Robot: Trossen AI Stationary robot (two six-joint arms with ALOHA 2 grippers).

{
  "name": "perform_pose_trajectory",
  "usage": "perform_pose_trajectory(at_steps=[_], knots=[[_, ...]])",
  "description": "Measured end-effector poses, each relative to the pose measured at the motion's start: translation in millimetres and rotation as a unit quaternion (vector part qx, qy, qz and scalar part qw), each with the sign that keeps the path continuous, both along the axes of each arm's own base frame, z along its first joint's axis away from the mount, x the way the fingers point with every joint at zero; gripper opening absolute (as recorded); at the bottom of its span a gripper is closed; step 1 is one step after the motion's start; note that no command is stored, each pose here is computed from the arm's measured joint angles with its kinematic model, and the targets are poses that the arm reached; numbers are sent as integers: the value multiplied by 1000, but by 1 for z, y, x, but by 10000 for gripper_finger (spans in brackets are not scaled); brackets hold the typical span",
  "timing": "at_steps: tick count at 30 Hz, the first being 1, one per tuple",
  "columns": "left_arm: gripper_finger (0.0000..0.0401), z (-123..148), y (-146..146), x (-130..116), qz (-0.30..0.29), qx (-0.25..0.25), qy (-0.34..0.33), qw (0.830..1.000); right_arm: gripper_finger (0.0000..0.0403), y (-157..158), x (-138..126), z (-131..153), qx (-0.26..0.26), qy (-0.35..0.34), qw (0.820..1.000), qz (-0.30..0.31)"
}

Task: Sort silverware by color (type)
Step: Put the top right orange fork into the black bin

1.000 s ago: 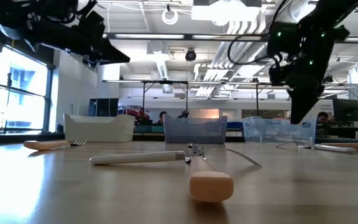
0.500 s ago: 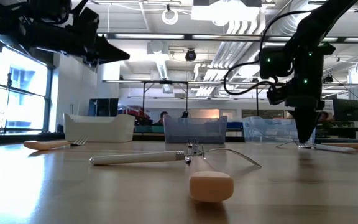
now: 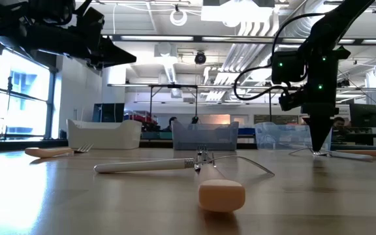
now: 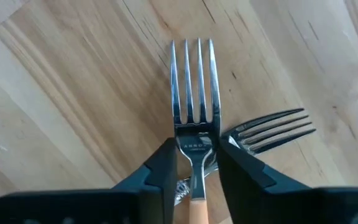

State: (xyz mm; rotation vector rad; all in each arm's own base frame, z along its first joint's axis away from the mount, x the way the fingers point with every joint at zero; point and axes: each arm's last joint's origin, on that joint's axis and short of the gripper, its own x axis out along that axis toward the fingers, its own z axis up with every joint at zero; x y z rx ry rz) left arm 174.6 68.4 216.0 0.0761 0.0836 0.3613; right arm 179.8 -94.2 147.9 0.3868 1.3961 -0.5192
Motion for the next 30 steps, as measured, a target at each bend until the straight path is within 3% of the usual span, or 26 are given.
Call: perform_pose_trajectory(at_steps=[5, 13, 16, 30], knots=[[0, 0, -2, 1, -7, 0, 0, 1000, 85, 0, 0, 0, 0, 0, 1000, 0], [0, 0, -3, 1, -9, 0, 0, 1000, 159, -1, 0, 0, -17, 8, 1000, 6], [0, 0, -3, 1, -9, 0, 0, 1000, 170, -1, 0, 0, -20, 8, 1000, 21], [0, 0, -3, 1, -9, 0, 0, 1000, 85, -2, 2, 1, -18, -5, 999, 32]])
